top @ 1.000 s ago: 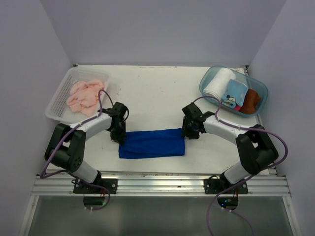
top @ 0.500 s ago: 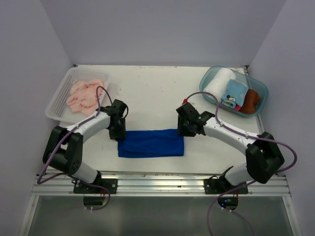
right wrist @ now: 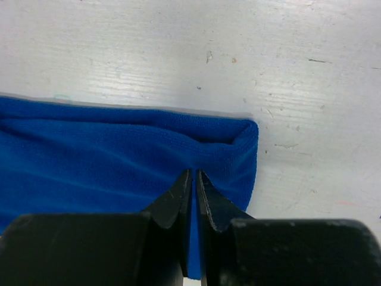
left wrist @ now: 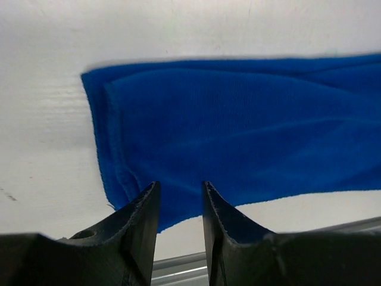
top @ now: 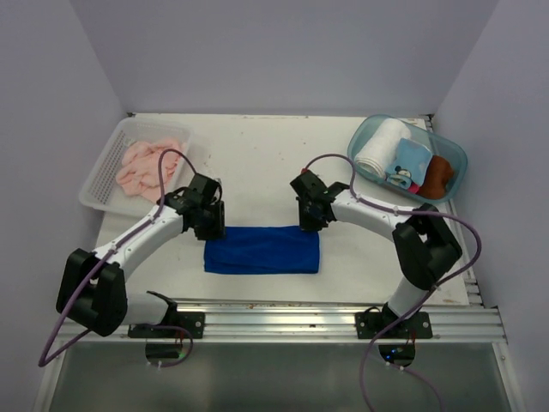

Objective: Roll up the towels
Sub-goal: Fold the towel

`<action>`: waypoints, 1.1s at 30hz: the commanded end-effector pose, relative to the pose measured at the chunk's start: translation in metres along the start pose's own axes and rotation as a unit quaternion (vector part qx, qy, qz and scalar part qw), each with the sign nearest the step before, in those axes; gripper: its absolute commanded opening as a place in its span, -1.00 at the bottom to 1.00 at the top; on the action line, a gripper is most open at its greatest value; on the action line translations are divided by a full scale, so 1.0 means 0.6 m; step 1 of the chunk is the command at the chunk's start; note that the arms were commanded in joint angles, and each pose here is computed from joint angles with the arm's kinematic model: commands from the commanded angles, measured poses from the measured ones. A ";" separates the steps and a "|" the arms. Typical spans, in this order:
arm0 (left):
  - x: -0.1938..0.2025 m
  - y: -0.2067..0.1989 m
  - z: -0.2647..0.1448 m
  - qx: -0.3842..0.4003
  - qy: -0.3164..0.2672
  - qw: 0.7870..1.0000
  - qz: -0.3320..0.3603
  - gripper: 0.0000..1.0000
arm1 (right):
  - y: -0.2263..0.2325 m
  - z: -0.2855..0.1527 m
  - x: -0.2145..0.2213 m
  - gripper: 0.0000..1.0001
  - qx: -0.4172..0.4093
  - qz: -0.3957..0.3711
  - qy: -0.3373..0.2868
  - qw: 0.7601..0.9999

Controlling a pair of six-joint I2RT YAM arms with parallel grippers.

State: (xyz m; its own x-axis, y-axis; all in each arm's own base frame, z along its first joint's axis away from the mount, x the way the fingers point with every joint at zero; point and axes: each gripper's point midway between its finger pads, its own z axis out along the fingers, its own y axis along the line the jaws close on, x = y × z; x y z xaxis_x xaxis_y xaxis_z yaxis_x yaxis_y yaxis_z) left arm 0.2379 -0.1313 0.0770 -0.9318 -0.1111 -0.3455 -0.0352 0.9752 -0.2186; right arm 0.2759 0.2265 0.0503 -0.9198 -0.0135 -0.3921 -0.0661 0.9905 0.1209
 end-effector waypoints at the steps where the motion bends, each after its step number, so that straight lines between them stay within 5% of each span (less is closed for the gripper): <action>1: 0.038 -0.018 0.022 0.037 0.038 0.999 0.000 -0.26 | 0.010 0.017 -0.014 -0.80 0.002 -0.013 -0.002 1.000; 8: 0.092 0.038 0.072 -0.041 0.105 0.994 0.005 -0.31 | -0.063 0.057 0.017 -0.89 0.072 0.026 0.019 0.997; 14: 0.073 0.029 0.089 -0.040 0.105 0.994 0.012 -0.31 | -0.092 0.064 0.085 -0.93 0.077 0.051 0.047 0.995; 24: -0.070 -0.047 0.175 -0.037 0.069 0.995 0.063 -0.33 | -0.082 -0.006 0.224 -1.00 0.057 0.066 0.073 0.993; 33: -0.200 -0.155 0.121 -0.038 -0.018 0.988 0.145 -0.28 | -0.052 -0.114 0.151 -0.91 0.050 0.051 -0.034 0.997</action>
State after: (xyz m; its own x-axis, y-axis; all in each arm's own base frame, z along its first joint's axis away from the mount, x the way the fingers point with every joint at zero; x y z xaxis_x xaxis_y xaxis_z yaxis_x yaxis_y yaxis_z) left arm 0.3546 -0.2205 0.0359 -0.9470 0.1335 -0.2921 0.1632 0.9834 -0.0796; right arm 0.1482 0.1974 0.0363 -0.9415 0.0409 -0.3345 0.0078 0.9950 0.0998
